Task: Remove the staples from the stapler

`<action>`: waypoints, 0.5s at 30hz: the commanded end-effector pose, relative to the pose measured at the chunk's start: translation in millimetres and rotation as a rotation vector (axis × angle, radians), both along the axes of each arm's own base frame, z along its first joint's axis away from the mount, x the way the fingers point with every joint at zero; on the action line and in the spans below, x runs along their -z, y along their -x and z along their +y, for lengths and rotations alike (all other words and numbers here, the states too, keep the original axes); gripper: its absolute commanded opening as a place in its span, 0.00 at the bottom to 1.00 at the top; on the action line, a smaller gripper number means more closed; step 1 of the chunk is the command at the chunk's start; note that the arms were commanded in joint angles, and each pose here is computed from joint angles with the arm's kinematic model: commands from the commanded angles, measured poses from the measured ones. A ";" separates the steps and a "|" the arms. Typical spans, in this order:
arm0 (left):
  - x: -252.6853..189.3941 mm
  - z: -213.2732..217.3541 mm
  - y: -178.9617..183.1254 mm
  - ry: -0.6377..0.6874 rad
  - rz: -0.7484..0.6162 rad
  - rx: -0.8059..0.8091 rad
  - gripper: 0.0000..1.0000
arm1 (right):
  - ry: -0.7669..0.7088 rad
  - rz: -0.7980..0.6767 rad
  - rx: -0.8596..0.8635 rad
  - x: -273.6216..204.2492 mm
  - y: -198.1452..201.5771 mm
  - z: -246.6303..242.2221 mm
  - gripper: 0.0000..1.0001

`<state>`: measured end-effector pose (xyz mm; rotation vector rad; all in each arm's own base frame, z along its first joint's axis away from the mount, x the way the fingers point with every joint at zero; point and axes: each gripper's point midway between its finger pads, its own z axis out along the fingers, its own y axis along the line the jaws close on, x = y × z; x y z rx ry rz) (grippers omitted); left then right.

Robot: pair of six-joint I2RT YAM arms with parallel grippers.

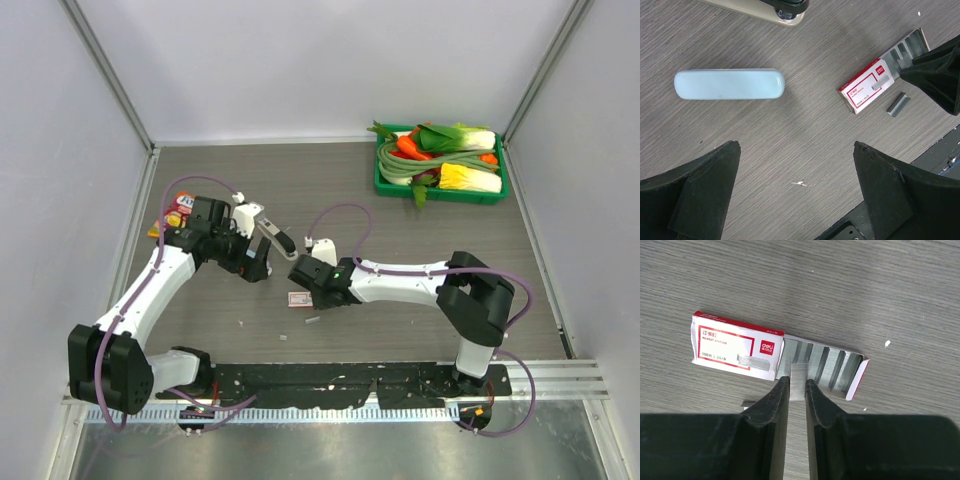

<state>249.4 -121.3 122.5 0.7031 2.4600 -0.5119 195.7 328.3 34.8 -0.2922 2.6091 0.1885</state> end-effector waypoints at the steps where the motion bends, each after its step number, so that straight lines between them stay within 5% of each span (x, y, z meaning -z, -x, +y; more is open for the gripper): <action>1: -7.8 -3.8 -3.9 0.031 -0.031 0.003 1.00 | -0.015 -0.044 0.019 -6.6 -7.3 4.8 0.01; 15: -7.2 -6.3 -0.9 0.041 -0.014 0.014 0.99 | -0.008 -0.048 0.009 -4.9 -9.6 8.2 0.08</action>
